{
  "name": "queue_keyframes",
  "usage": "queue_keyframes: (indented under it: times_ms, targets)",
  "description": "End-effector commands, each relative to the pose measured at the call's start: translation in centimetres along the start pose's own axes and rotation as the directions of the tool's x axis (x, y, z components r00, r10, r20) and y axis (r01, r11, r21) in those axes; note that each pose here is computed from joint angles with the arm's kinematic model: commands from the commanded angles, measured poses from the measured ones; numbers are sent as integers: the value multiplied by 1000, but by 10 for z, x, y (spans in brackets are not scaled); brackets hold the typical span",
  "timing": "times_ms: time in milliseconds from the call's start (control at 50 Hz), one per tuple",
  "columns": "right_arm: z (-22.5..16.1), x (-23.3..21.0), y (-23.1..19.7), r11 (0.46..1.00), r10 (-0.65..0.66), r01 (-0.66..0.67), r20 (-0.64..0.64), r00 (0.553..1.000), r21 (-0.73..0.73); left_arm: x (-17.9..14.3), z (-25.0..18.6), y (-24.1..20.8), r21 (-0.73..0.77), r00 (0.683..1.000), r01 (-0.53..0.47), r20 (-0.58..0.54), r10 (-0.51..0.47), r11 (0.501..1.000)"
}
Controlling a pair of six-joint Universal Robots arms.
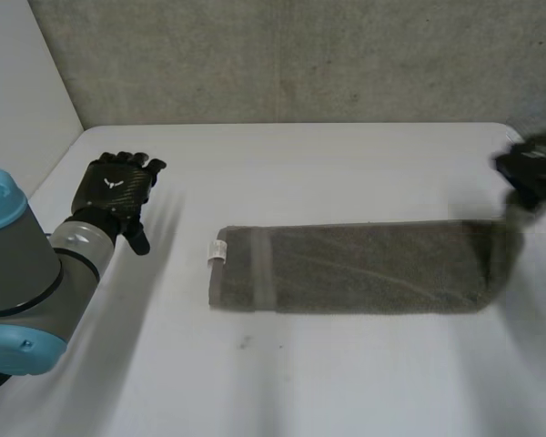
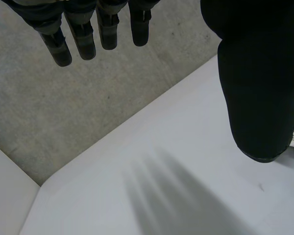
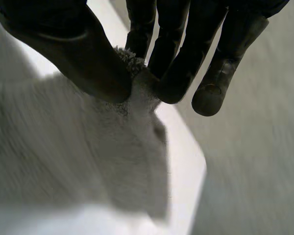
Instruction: Fold the towel.
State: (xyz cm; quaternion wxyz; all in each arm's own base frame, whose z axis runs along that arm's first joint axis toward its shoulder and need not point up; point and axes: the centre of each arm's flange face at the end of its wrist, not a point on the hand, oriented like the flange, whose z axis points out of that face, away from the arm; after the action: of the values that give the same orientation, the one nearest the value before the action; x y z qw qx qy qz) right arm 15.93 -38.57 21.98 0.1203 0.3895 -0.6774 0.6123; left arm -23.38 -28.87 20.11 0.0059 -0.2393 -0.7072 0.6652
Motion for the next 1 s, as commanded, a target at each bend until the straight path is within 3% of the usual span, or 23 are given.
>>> queue_keyframes:
  times_ms: [20,80,120,140,180,320,420,460,540,640,680,840,1000]
  targets:
    - [-25,-147,-126,947,-115,36,232,966,319,-2,-2,-5,15,999,42,5,-42,999]
    - [-35,-176,-139,930,-145,34,280,949,366,-2,-2,-5,17,999,46,7,-47,999]
    - [-52,-228,-150,906,-194,24,365,911,422,-2,-3,-5,16,999,48,7,-48,999]
    - [-52,-228,-150,906,-194,24,365,910,422,-2,-3,-5,16,999,48,7,-48,999]
    - [-68,-272,-145,901,-240,26,447,862,434,-2,-3,-5,15,999,48,5,-48,999]
    - [-81,-307,-131,890,-328,96,482,813,445,1,-4,-5,15,999,47,-1,-47,999]
    - [-87,-285,-143,889,-308,85,450,838,450,1,-4,-5,17,999,47,-4,-47,999]
    - [-85,-245,-147,914,-187,-6,433,882,406,1,-4,-6,24,999,47,-2,-47,999]
    - [-77,-202,-135,936,-38,-108,399,916,336,2,-3,-5,27,999,45,-1,-45,999]
    - [-71,-170,-91,965,122,-197,368,922,173,2,-3,-5,28,999,45,-4,-45,999]
    - [-69,-161,-51,980,164,-192,345,924,50,2,-3,-5,28,999,45,-4,-45,999]
    - [-66,-149,10,991,133,-116,321,938,-71,6,-5,-5,28,999,44,-15,-44,999]
    - [-56,-144,4,995,101,-94,302,948,-35,10,-8,-3,24,999,43,-24,-43,999]
